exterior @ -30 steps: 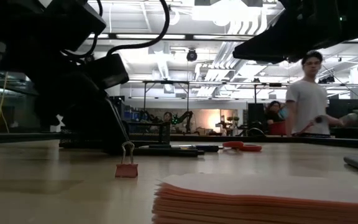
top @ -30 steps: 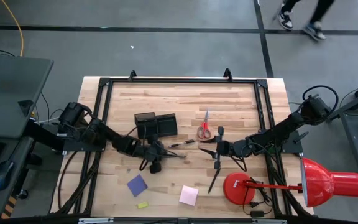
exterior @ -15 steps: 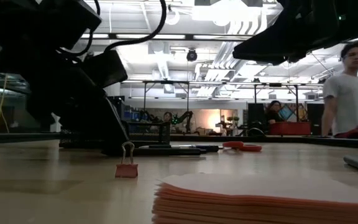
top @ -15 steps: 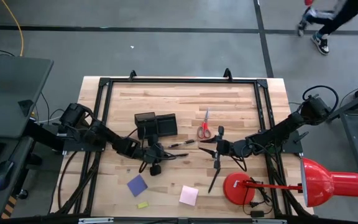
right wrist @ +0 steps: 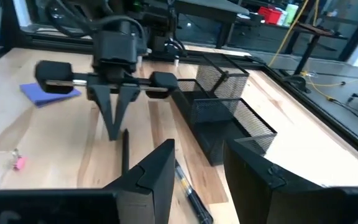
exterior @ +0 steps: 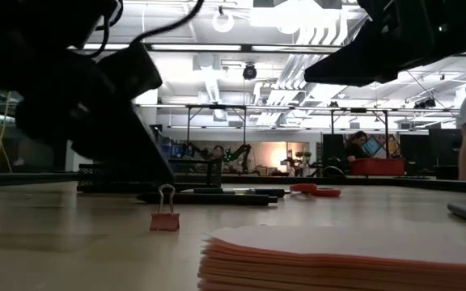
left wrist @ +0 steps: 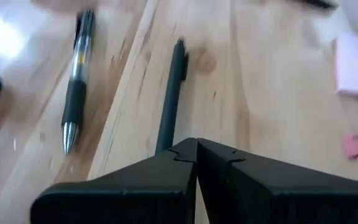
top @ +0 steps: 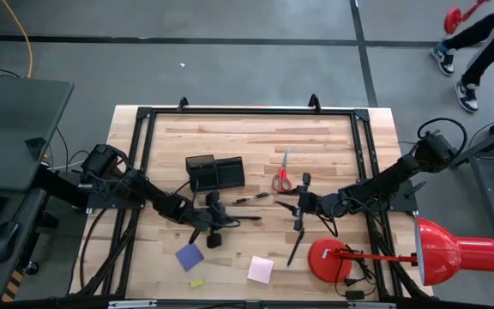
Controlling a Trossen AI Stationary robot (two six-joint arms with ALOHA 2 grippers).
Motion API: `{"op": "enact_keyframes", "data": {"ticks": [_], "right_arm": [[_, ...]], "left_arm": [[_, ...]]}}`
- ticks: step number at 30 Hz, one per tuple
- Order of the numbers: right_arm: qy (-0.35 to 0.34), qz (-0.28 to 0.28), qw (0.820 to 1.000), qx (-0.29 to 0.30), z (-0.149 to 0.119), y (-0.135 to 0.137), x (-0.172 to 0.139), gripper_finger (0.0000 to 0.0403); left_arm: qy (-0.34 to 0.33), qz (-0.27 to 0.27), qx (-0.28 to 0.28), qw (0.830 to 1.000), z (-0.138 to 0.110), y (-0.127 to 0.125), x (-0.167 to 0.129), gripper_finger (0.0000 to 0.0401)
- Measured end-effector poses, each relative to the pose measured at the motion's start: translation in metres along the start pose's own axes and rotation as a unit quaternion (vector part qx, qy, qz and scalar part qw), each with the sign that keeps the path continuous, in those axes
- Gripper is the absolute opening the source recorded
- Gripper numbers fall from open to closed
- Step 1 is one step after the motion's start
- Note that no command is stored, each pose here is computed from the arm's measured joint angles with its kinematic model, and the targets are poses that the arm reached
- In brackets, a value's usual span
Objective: Pick and place office supplies into organizer
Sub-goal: Put top pen black into the desk organizer
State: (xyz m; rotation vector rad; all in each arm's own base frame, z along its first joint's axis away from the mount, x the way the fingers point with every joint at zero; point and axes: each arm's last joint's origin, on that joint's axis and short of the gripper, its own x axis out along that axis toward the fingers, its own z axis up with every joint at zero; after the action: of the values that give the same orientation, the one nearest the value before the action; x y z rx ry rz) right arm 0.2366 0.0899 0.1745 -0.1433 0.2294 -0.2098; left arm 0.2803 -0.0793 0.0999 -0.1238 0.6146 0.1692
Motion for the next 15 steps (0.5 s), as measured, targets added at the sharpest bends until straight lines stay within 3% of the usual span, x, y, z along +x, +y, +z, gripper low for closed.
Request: {"op": "enact_keyframes", "data": {"ticks": [3, 8, 13, 15], "right_arm": [[0.009, 0.014, 1.0, 0.026, -0.002, 0.001, 0.0, 0.0126], [0.08, 0.059, 0.994, 0.035, -0.013, -0.003, 0.005, 0.0126], [0.124, 0.118, 0.985, 0.036, 0.0, -0.009, 0.018, 0.0126], [0.143, 0.113, 0.982, 0.041, 0.001, -0.012, 0.025, 0.0126]], "left_arm": [[-0.022, -0.02, 0.014, 0.999, 0.008, -0.003, -0.005, 0.0001], [-0.042, -0.043, 0.007, 0.998, 0.023, -0.005, -0.015, 0.001], [-0.017, -0.071, 0.02, 0.997, 0.03, -0.003, -0.032, 0.0021], [-0.015, -0.067, 0.023, 0.997, 0.034, -0.001, -0.04, 0.0025]]}}
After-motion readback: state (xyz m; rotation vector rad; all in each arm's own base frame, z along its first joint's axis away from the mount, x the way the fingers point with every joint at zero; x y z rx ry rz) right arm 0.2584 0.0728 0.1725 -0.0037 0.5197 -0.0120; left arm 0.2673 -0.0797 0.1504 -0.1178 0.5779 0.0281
